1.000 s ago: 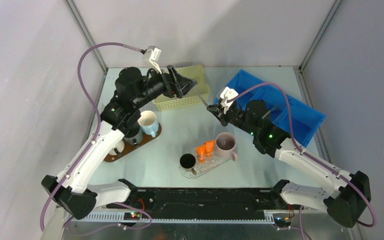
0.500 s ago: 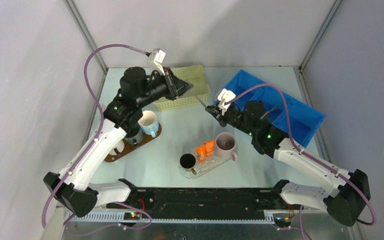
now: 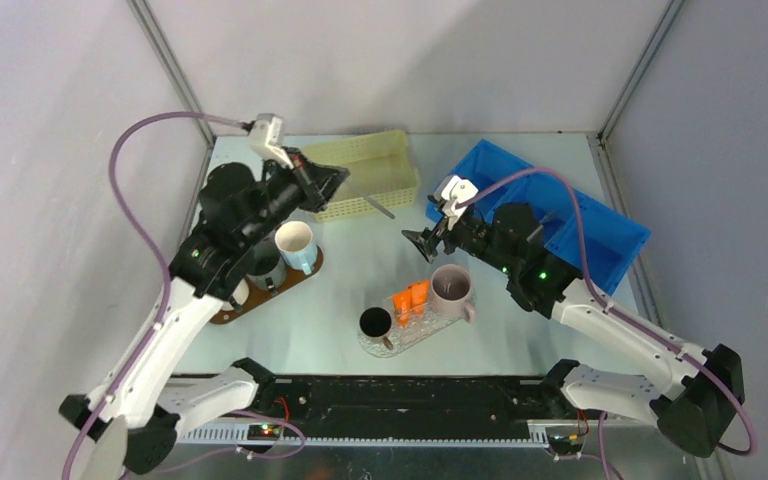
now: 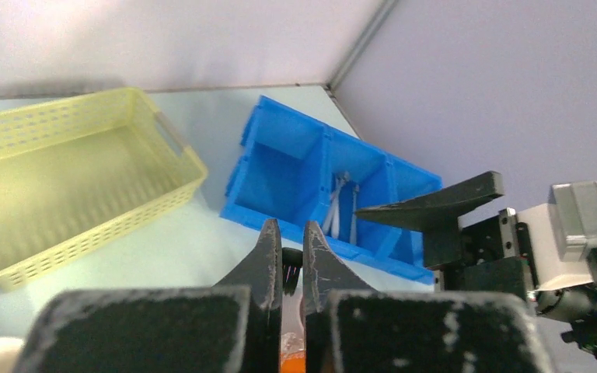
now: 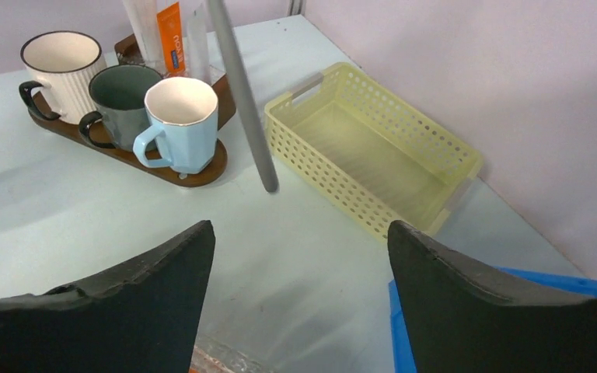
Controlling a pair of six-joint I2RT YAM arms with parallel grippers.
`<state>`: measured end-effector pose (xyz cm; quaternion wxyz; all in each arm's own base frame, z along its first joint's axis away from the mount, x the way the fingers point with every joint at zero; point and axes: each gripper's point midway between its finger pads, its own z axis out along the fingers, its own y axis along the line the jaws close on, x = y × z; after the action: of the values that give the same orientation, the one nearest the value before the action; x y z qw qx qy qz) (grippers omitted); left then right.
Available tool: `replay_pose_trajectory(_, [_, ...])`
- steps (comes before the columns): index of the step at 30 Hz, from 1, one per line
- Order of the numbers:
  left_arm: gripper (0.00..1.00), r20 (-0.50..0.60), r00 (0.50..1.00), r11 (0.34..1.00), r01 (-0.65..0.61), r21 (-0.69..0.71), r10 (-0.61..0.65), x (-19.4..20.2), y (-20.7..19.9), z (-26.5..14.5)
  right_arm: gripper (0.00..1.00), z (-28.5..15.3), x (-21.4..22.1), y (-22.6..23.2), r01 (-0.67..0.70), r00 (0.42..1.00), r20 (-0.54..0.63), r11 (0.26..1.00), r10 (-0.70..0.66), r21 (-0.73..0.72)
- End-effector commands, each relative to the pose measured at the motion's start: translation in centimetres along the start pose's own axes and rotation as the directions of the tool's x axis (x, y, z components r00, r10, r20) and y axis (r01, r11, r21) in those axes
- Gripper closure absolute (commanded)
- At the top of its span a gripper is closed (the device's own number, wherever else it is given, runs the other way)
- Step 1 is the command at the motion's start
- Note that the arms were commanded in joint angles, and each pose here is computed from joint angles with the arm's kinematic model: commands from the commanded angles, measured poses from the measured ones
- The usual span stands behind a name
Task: Prepare toiletry sets of a toothbrush and toothpaste on the tray
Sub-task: Pick up the toothbrush from the storage box.
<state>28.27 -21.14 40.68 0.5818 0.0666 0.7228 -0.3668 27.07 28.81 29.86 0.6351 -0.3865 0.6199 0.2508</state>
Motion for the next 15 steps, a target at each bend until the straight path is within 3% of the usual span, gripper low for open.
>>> replay_pose_trajectory(1, [1.0, 0.155, 0.986, 0.986, -0.029, -0.161, 0.054, -2.9, 2.9, -3.3, 0.11, -0.8, -2.2, -1.1, -0.04, 0.997, 0.067, 0.998, 0.037, 0.057])
replay_pose_trajectory(3, [1.0, 0.196, 0.978, 0.972, -0.017, -0.233, 0.064, -3.3, 4.4, -4.9, 0.03, -1.0, -2.1, -1.4, -0.054, 0.996, 0.07, 0.996, 0.049, 0.077])
replay_pose_trajectory(5, [1.0, 0.23, 0.969, 0.947, -0.013, -0.322, 0.091, -3.5, 6.4, -6.6, 0.01, -1.3, -1.7, -1.7, -0.072, 0.995, 0.073, 0.993, 0.065, 0.093])
replay_pose_trajectory(15, [1.0, 0.329, 0.922, 0.76, 0.063, -0.647, 0.203, -3.3, 13.3, -16.2, 0.01, -4.5, -0.9, -4.0, -0.181, 0.981, 0.11, 0.964, 0.162, 0.195])
